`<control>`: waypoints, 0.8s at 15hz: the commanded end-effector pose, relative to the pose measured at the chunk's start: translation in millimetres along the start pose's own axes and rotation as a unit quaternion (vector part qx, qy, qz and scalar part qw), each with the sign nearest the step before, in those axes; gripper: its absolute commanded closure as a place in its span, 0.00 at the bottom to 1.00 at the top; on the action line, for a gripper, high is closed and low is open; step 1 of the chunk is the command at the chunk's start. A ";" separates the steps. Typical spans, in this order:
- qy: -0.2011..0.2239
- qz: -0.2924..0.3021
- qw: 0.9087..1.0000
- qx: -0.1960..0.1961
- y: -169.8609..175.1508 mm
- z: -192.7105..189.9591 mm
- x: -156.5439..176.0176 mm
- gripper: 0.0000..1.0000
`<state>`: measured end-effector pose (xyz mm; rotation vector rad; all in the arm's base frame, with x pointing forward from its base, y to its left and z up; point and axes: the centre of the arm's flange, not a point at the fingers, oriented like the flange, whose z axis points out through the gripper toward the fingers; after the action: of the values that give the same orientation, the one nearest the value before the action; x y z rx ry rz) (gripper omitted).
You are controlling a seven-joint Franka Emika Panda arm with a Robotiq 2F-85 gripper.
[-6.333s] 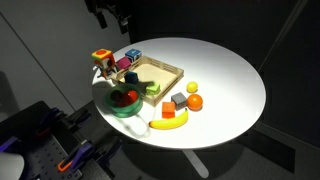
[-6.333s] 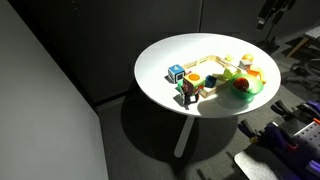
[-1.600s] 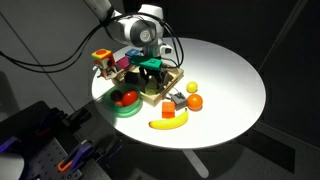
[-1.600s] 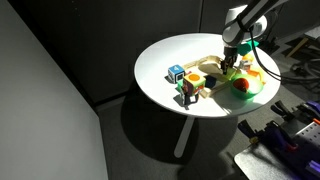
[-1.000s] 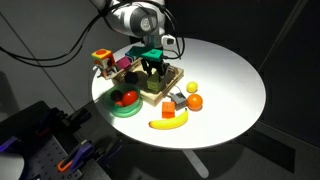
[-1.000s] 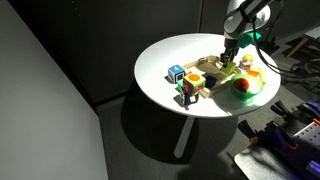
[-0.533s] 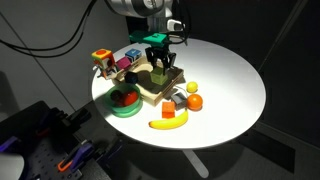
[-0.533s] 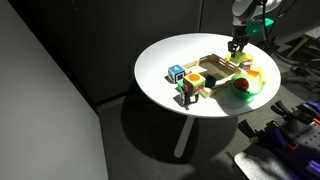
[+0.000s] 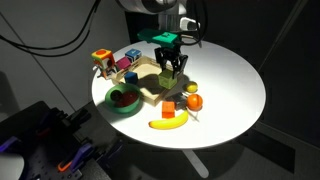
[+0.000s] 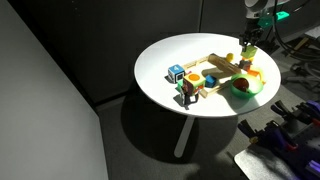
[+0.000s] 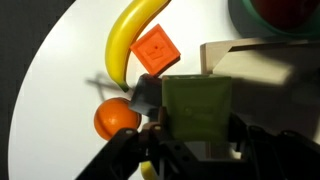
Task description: Pick up the lime green block from the tray and put it on the gray block
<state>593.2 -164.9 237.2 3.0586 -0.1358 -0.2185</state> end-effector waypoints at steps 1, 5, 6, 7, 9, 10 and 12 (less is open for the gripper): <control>-0.005 0.018 1.000 0.010 17.1 3.6 6.0 0.69; -0.015 0.026 1.000 0.010 29.9 19.3 9.3 0.69; -0.016 0.026 0.999 0.010 31.9 23.8 10.0 0.69; -0.017 0.027 0.999 0.009 33.7 28.2 10.8 0.69; -0.018 0.026 0.999 0.007 36.4 37.3 11.6 0.69; -0.017 0.025 1.000 0.007 37.5 41.2 11.4 0.69; -0.015 0.023 1.000 0.005 38.7 45.5 10.6 0.69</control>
<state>587.3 -198.7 196.3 3.0532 -0.2150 -0.2862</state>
